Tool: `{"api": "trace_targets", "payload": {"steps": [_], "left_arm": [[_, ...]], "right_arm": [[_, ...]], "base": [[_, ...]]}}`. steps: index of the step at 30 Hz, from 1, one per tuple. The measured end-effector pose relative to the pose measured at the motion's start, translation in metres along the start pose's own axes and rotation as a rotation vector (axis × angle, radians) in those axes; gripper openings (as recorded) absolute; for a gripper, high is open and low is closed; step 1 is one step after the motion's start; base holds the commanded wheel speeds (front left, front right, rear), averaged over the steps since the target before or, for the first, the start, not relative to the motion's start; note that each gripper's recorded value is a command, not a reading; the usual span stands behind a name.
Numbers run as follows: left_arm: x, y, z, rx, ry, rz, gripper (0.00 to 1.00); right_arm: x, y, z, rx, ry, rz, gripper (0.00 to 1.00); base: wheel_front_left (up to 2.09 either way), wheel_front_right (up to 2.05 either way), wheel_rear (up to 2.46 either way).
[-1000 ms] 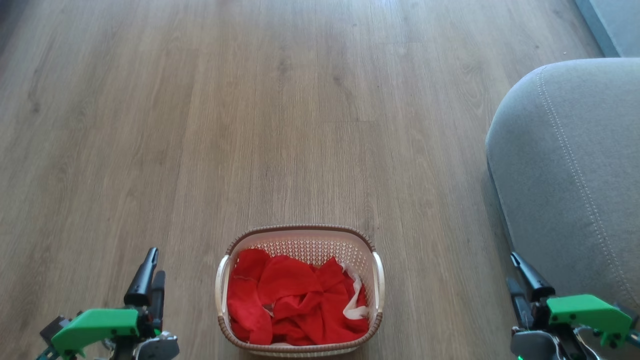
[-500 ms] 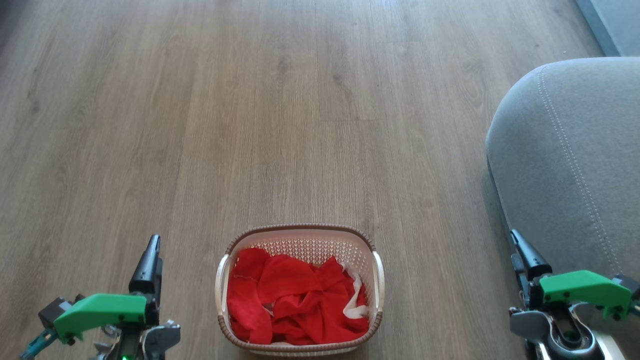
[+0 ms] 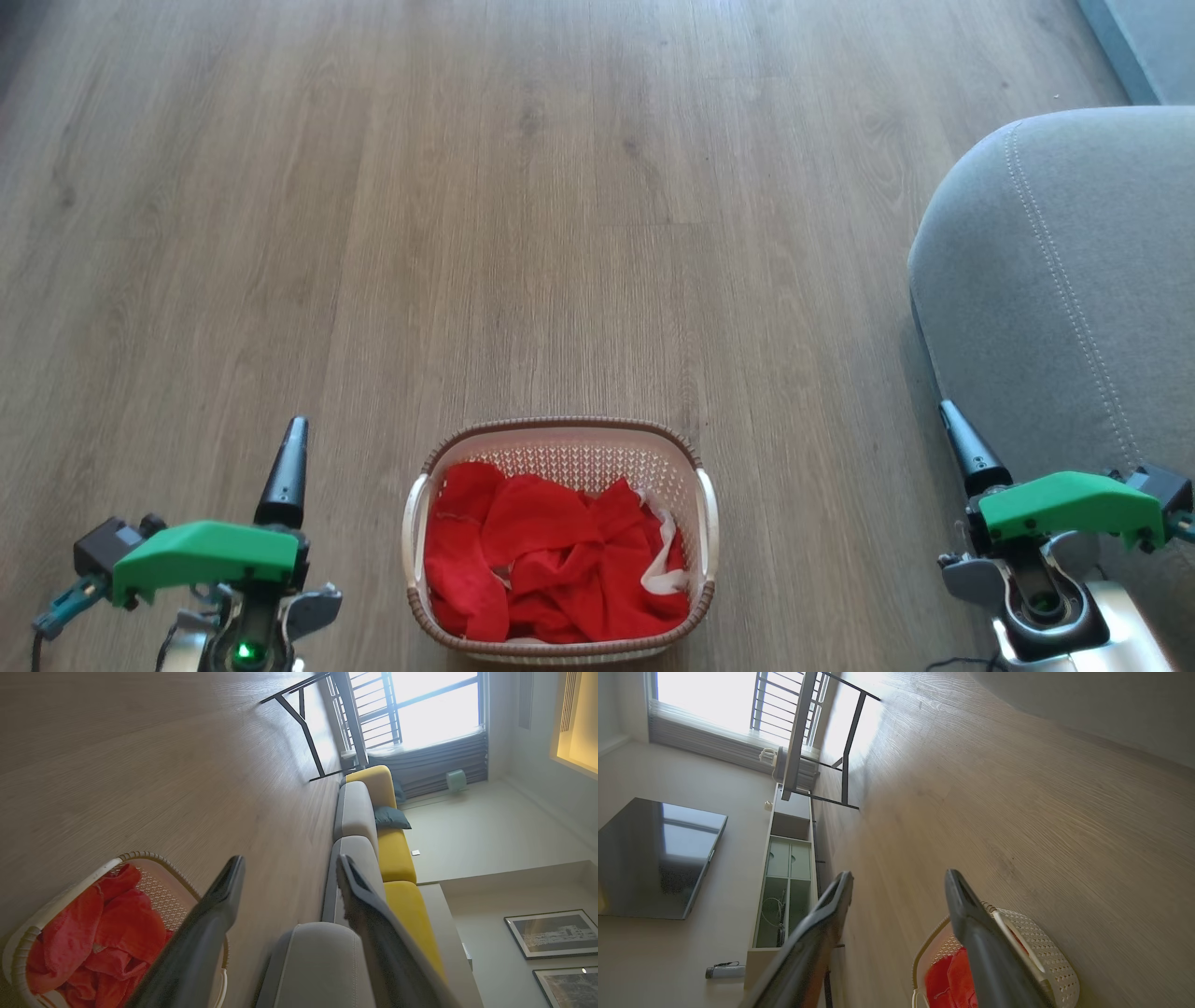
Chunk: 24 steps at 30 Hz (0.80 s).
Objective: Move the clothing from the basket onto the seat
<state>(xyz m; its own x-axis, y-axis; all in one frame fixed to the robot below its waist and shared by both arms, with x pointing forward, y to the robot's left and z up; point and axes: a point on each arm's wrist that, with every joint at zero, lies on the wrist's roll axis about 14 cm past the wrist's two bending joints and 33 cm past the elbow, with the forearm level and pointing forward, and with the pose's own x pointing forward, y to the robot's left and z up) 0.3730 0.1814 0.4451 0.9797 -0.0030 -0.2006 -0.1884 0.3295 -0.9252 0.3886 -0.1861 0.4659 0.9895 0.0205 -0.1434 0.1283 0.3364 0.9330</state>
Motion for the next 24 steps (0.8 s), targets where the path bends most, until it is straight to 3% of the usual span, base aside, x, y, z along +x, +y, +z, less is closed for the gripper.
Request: {"api": "trace_targets", "payload": {"steps": [24], "left_arm": [[0.012,-0.034,0.002,0.421,-0.023,-0.105,1.00]], "right_arm": [[0.016,0.031,0.000,-0.355,0.002,0.096,1.00]], "base": [[0.00,0.00,0.00]]}}
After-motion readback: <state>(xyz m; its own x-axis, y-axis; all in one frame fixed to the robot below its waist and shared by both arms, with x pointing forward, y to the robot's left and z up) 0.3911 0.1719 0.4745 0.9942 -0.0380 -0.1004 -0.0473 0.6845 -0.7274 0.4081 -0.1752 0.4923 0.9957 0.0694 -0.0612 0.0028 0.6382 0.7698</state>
